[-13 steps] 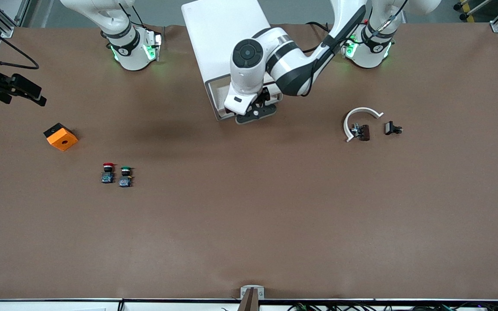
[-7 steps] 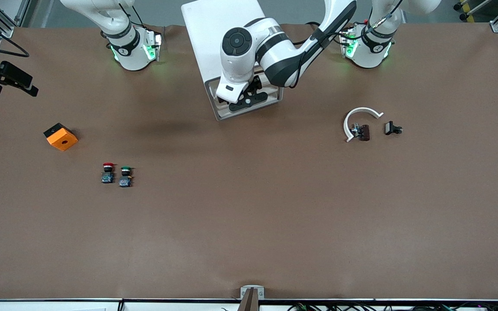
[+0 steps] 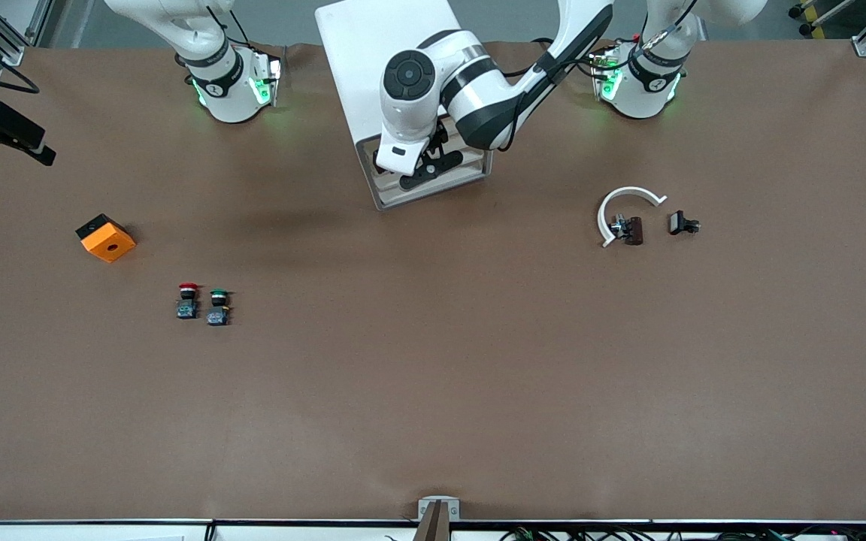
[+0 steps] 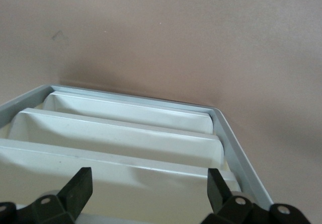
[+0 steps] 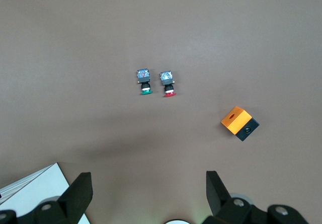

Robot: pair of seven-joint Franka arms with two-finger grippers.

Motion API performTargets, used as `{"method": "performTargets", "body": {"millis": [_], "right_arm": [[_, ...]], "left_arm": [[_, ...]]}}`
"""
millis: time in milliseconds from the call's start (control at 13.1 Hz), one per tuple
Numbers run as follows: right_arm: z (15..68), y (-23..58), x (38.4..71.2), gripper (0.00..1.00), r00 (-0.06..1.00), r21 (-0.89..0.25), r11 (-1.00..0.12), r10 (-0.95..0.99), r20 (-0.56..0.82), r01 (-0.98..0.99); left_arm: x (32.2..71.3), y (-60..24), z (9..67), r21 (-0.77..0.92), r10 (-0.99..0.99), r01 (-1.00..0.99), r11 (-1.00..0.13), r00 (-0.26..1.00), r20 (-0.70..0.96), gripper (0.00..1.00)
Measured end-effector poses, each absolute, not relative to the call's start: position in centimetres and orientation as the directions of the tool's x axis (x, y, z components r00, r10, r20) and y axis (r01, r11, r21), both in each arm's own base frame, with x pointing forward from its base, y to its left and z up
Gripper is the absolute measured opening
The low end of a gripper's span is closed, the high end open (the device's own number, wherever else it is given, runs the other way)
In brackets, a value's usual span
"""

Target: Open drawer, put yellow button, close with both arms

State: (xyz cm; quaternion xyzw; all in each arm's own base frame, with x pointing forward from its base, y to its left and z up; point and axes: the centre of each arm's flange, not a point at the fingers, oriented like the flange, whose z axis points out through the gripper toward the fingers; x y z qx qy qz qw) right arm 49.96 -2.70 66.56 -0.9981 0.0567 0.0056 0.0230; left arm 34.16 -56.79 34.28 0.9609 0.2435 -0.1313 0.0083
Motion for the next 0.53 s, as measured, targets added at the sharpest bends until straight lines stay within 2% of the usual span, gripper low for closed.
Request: {"method": "performTargets", "body": {"millis": [152, 305, 534], "right_arm": [[66.6, -2.7, 50.0, 1.0, 0.993, -0.045, -0.993, -0.113, -0.014, -0.114], [66.6, -2.8, 50.0, 1.0, 0.993, -0.044, -0.992, -0.114, -0.013, -0.114], [66.5, -2.9, 50.1, 1.0, 0.993, -0.031, -0.993, -0.115, -0.013, -0.115]], "left_arm": [[34.5, -56.7, 34.3, -0.049, 0.484, 0.489, -0.871, 0.836, -0.258, 1.0], [36.5, -55.6, 34.5, -0.048, 0.52, 0.526, -0.849, 0.817, -0.248, 1.0], [44.1, -50.1, 35.1, -0.045, 0.604, 0.606, -0.794, 0.779, -0.167, 1.0]]}}
